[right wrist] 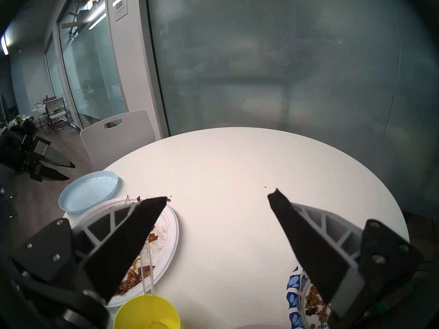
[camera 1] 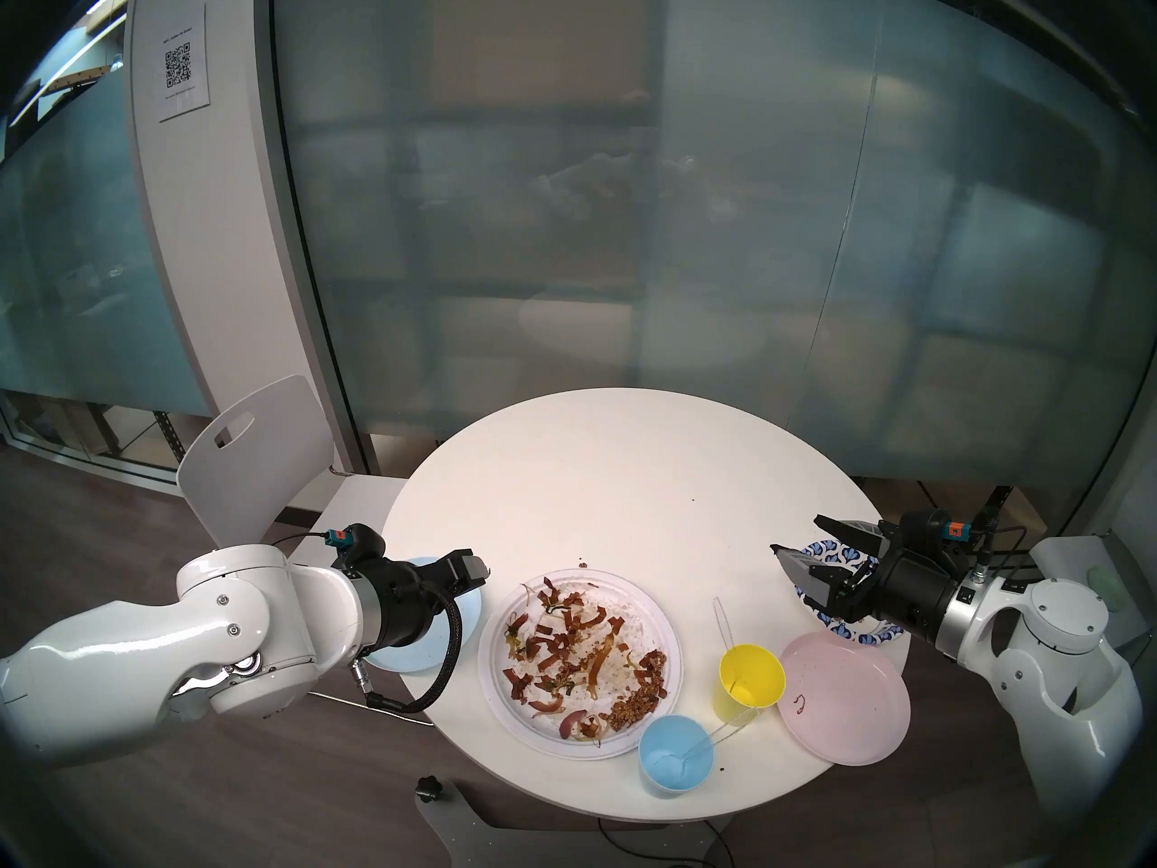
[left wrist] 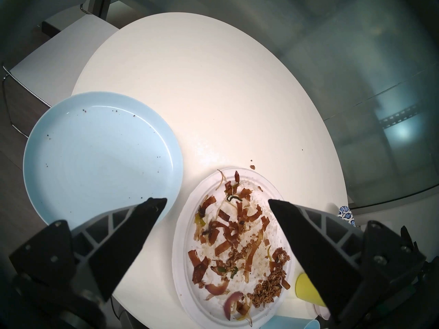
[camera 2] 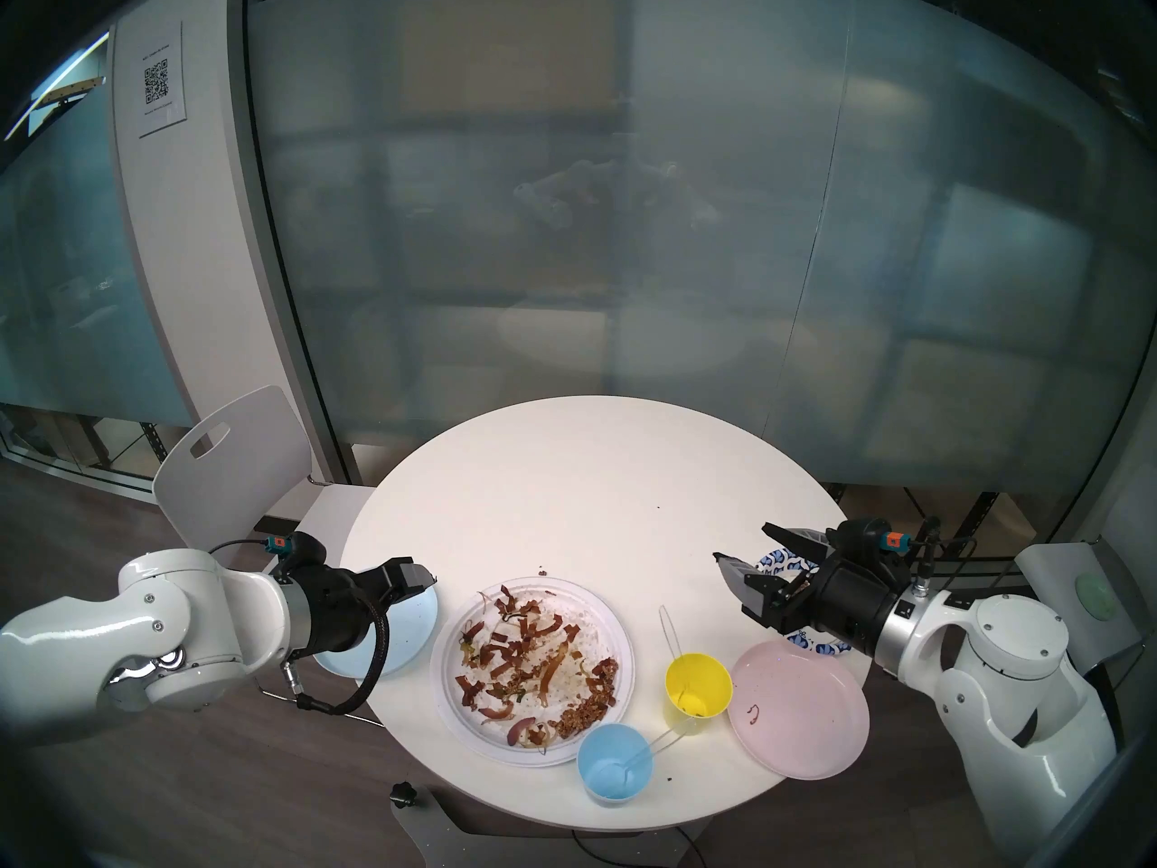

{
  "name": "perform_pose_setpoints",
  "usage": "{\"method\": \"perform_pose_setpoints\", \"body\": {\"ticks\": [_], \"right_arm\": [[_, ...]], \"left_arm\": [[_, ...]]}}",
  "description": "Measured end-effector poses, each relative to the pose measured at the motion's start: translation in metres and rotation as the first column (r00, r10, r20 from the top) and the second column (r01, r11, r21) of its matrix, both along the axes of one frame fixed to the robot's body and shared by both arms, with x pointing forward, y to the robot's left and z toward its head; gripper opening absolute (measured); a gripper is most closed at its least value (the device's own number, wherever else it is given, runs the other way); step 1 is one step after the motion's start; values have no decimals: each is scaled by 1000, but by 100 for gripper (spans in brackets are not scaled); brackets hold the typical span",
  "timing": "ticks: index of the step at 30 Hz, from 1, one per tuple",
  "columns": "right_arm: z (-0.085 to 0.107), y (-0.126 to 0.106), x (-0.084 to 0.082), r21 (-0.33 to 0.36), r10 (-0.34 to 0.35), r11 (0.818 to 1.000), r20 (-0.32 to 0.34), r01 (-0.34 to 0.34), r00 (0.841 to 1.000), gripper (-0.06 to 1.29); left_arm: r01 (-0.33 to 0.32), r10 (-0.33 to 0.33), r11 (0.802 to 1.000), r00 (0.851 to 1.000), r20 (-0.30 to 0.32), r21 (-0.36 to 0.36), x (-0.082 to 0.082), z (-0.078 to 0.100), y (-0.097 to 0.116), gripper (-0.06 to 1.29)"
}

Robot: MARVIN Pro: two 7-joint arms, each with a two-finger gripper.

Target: Stack the plates into one stack

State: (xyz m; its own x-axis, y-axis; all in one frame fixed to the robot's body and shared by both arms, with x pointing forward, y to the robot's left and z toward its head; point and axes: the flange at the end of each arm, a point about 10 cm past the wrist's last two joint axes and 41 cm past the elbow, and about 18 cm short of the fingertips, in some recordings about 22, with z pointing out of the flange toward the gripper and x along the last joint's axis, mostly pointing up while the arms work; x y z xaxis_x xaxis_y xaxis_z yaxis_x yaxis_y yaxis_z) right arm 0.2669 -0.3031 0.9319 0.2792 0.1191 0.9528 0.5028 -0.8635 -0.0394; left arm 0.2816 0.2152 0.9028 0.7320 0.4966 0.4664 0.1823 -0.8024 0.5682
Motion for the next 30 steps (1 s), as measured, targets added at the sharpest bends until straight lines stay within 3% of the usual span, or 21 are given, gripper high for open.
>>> {"method": "perform_pose_setpoints", "body": {"ticks": [20,30], "right_arm": [[0,0,-1,0,4,1000,-3,-4,1000,122],[10,1,-21,-10,36,999,6,-36,999,122]], "left_arm": [[-1,1,1000,1000,-1,1,0,0,0,123],[-2,2,1000,1000,-2,2,0,0,0,123]]}}
